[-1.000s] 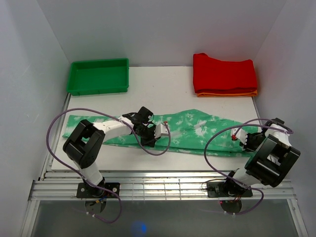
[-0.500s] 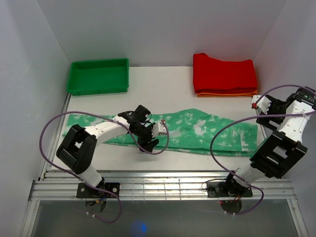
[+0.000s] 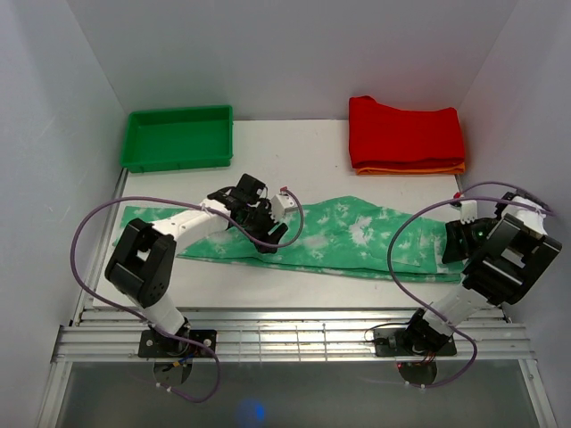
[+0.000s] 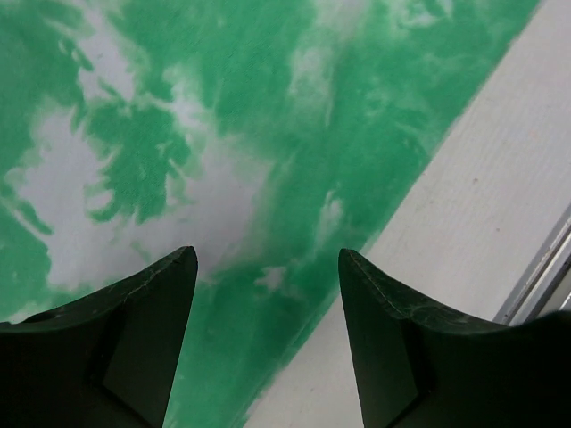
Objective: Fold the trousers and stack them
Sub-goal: Fold the trousers
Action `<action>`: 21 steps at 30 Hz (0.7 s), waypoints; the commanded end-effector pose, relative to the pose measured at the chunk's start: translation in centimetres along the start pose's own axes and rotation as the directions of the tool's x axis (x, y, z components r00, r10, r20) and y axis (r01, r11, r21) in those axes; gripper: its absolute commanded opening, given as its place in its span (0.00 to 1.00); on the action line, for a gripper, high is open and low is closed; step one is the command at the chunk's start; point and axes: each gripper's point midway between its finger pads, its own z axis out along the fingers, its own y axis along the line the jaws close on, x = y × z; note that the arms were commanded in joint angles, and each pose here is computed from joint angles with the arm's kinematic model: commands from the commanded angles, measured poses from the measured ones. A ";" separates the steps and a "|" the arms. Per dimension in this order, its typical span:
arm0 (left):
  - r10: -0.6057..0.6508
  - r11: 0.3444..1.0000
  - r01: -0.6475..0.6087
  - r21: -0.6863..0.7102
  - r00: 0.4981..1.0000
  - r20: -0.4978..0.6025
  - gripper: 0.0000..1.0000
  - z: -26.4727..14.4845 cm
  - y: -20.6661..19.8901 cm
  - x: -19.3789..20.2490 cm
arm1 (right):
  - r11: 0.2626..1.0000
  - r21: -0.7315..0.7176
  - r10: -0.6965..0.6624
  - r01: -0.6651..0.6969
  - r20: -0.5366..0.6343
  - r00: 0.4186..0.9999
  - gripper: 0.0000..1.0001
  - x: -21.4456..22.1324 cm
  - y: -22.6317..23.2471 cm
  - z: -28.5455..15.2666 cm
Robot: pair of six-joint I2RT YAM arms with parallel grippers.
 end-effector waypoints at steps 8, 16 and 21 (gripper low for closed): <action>-0.407 0.913 0.408 -0.004 0.911 -0.069 0.70 2.0 3.2 5.1 | 0.961 0.236 0.191 -0.143 -0.194 0.962 0.52 7.3 -3.7 4.7; -0.510 0.860 0.511 -0.011 0.859 0.040 0.74 -2.5 6.7 5.0 | 0.925 0.376 0.132 -0.051 -0.192 0.973 0.53 4.1 -10.5 1.8; -0.557 0.817 0.565 -0.113 0.825 0.096 0.76 -8.1 10.2 6.7 | 0.942 0.334 0.004 0.041 -0.135 0.991 0.61 0.6 -9.2 -1.3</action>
